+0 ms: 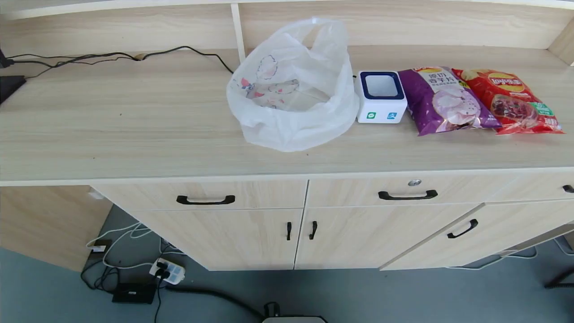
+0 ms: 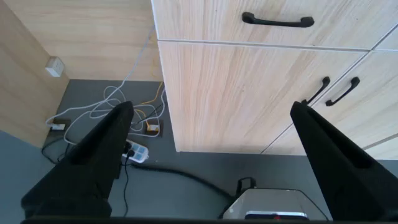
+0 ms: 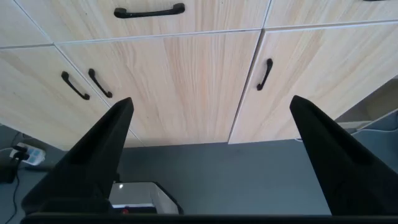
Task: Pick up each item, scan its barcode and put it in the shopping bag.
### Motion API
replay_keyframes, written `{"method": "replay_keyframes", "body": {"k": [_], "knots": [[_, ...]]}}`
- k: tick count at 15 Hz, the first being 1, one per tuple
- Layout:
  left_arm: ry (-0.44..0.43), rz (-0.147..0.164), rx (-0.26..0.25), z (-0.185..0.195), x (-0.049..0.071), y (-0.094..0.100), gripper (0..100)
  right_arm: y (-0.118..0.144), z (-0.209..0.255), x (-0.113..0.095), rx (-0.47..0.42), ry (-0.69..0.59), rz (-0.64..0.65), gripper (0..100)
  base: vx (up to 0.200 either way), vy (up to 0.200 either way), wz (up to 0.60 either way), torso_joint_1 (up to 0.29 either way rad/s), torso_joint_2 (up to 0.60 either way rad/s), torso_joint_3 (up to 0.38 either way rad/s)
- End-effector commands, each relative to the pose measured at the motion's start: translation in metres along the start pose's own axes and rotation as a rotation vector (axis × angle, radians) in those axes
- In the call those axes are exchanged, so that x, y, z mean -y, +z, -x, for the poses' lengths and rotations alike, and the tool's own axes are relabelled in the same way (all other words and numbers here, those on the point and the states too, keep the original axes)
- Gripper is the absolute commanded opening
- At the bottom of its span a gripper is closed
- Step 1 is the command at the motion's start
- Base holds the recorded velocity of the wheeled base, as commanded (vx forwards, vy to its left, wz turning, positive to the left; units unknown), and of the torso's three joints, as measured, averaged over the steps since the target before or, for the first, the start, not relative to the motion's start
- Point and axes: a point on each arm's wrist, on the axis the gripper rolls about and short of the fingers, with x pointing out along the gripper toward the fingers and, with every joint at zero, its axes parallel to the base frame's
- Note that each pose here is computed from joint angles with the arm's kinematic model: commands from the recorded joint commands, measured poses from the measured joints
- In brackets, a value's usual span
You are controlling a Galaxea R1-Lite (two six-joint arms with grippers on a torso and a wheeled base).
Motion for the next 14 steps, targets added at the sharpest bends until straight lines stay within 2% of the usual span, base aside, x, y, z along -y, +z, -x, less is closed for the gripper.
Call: {"method": "replay_keyframes", "body": {"k": [1, 6, 14], "knots": [[0.0, 0.0, -0.002, -0.0001, 0.0, 0.0, 100, 0.0001, 0.0, 0.0, 0.001, 0.001, 0.0, 100, 0.2, 0.0, 0.0, 0.007, 0.0, -0.002], [0.0, 0.002, -0.001, -0.0001, 0.0, 0.0001, 100, 0.0001, 0.0, 0.0, 0.001, 0.001, 0.0, 100, 0.2, 0.0, 0.0, 0.003, 0.0, -0.002], [0.0, 0.002, 0.001, -0.0001, 0.0, 0.0003, 100, 0.0001, 0.0, 0.0, 0.001, 0.001, 0.0, 100, 0.0, 0.0, 0.0, 0.0, 0.0, 0.0]]}}
